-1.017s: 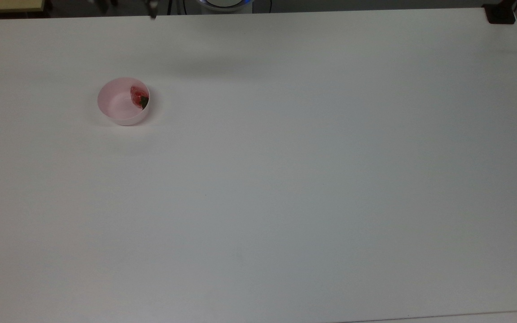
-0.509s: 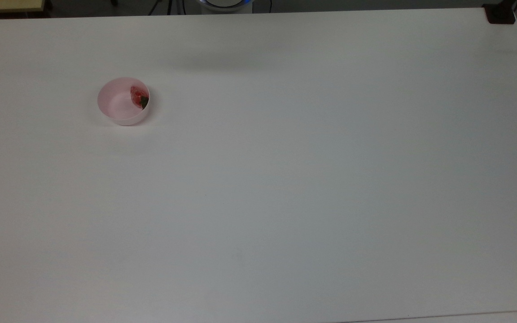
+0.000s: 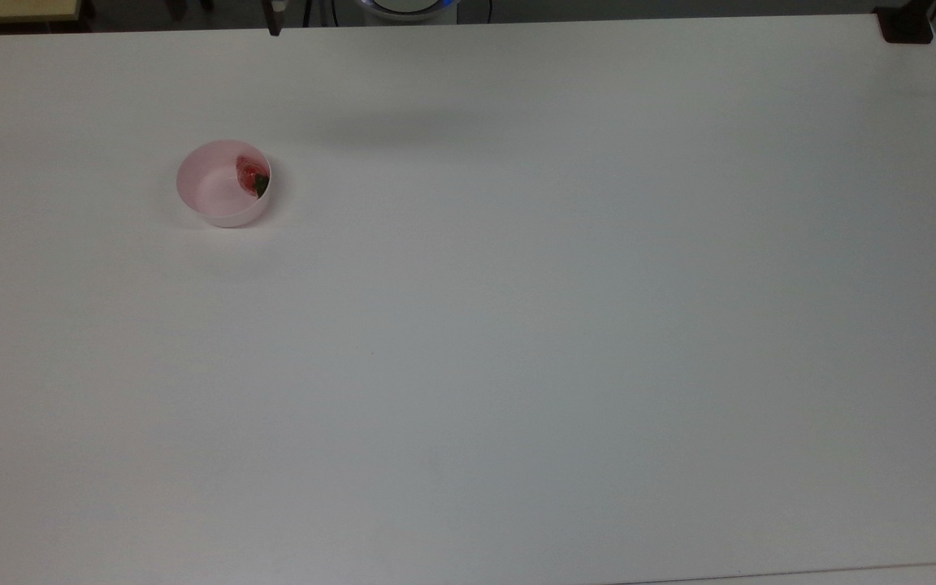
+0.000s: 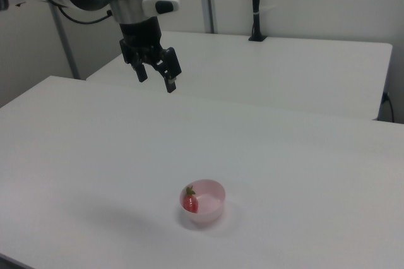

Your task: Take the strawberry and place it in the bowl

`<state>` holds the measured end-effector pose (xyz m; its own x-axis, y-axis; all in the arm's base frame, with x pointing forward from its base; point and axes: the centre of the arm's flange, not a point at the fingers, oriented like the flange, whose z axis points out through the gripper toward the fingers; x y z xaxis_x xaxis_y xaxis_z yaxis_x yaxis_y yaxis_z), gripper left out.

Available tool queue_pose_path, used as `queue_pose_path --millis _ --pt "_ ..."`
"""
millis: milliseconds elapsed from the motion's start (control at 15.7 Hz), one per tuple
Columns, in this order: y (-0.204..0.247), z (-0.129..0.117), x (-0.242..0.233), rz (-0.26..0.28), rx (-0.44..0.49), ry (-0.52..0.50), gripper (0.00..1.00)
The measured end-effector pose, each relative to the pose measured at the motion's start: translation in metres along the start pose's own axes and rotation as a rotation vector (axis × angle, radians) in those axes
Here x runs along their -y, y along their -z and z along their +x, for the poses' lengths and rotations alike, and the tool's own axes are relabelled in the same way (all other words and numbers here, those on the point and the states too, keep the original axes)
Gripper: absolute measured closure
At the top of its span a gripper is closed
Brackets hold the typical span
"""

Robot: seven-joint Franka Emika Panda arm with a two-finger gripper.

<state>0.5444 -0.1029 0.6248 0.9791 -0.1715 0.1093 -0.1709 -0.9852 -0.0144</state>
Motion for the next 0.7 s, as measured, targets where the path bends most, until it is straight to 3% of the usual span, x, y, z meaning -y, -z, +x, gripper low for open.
queue_pose_path --millis 699 --pt "-0.0009 0.0007 0.0003 -0.003 0.001 0.021 0.0"
